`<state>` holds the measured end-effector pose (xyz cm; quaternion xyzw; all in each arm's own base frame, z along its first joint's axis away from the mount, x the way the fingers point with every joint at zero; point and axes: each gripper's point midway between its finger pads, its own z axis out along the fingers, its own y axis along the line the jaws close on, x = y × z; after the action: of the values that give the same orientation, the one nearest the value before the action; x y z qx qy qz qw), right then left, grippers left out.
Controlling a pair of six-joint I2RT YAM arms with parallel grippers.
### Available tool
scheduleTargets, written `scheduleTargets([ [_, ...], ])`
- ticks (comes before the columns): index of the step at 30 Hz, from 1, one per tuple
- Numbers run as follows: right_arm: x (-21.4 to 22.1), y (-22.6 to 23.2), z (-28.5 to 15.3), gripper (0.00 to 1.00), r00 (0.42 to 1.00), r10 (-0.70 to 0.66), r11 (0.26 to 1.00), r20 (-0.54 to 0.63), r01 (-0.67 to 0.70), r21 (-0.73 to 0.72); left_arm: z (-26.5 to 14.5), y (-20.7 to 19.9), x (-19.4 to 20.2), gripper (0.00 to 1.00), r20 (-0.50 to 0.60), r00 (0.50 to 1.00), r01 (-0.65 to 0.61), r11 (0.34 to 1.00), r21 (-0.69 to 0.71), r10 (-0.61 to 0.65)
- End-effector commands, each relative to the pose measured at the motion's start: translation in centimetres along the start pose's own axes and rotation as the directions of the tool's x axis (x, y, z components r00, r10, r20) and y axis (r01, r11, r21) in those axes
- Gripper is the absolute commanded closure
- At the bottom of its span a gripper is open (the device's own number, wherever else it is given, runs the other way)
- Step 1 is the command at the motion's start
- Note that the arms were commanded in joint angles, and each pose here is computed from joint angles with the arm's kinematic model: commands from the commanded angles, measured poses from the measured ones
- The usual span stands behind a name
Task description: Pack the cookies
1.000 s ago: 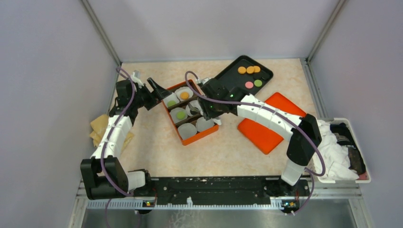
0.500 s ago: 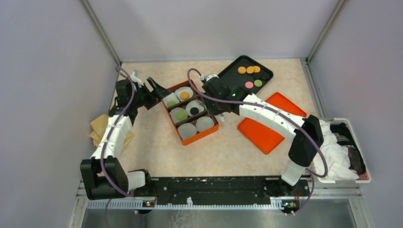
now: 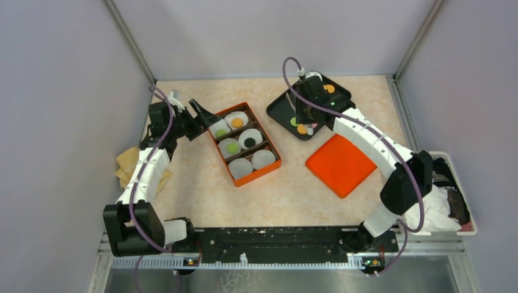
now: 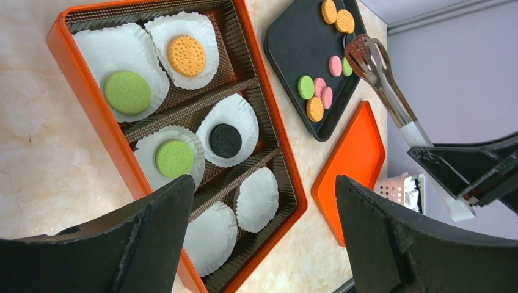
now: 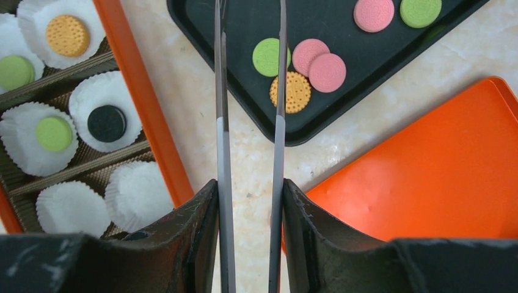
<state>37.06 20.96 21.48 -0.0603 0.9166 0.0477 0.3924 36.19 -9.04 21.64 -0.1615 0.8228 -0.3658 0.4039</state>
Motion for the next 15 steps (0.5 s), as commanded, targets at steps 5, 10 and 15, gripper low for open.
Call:
scheduleTargets([
  [5, -0.8, -2.8, 5.9, 0.62, 0.995, 0.102, 0.994, -0.025, -0.1, 0.051, 0.0, -1.9, -1.7, 0.08, 0.036, 0.998, -0.048, 0.997, 0.057, 0.046],
  [10, -0.1, -3.9, 7.2, 0.61, 0.993, 0.111, 0.99, -0.049, -0.106, 0.09, 0.1, -1.7, -1.6, 0.08, 0.031, 0.999, -0.043, 0.998, 0.052, 0.042],
  [15, 0.8, -4.8, 7.1, 0.6, 0.991, 0.122, 0.987, -0.064, -0.114, 0.11, 0.3, -1.6, -1.4, 0.08, 0.026, 0.999, -0.037, 0.998, 0.053, 0.036],
])
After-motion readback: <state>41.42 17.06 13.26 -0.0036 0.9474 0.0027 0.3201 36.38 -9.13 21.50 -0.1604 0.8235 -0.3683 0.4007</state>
